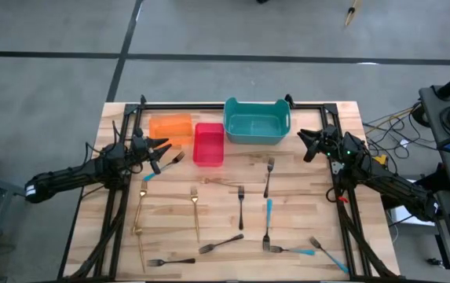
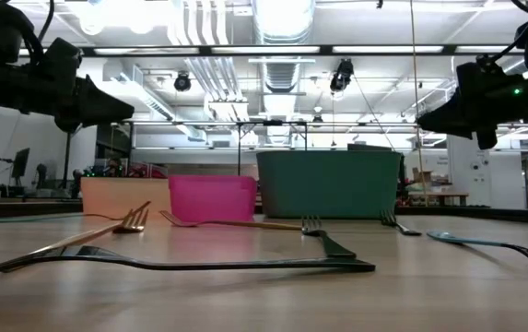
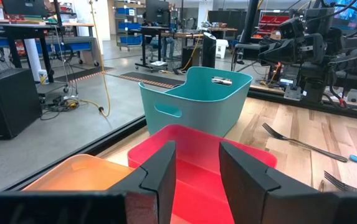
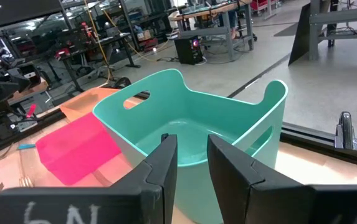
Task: Sort silverware by color (type)
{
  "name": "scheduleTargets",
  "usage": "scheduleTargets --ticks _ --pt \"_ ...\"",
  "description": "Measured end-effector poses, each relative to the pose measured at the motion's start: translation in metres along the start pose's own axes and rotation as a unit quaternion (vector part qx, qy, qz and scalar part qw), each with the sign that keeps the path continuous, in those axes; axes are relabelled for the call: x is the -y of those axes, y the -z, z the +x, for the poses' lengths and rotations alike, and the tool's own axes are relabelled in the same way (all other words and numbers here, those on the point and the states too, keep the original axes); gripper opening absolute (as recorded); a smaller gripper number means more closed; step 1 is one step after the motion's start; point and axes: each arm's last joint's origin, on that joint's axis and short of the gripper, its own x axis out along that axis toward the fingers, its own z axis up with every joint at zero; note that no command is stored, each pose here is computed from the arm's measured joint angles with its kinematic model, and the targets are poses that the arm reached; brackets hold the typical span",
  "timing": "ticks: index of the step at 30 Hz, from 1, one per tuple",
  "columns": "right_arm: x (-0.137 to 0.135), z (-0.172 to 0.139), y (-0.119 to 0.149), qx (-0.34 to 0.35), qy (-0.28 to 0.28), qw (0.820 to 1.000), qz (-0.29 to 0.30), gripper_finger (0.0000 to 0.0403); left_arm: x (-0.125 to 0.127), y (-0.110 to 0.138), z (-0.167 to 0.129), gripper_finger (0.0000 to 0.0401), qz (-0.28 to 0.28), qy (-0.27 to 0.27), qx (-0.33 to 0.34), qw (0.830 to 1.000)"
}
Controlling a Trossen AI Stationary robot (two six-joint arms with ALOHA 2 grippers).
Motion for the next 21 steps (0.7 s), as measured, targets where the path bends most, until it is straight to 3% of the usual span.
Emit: scheduleTargets --ticks 8,11,14,21 --pt "0.000 0.000 0.000 0.000 0.000 1.000 0.008 0.0079 0.000 -0.001 0.000 0.0103 -0.001 0.000 0.003 1.000" --pt "-0.001 0.000 -0.002 0.010 -0.007 0.996 0.086 0.0079 0.001 -0.005 0.000 0.0103 -0.038 0.006 0.022 0.999" --pt "-0.006 0.001 -0.008 0.018 -0.079 0.990 0.112 0.0079 0.001 -0.014 -0.001 0.0103 -0.104 0.022 0.068 0.992" --pt "-0.018 0.001 -0.033 0.101 -0.210 0.962 0.143 0.0079 0.008 -0.037 -0.008 0.0103 -0.124 0.150 0.174 0.965"
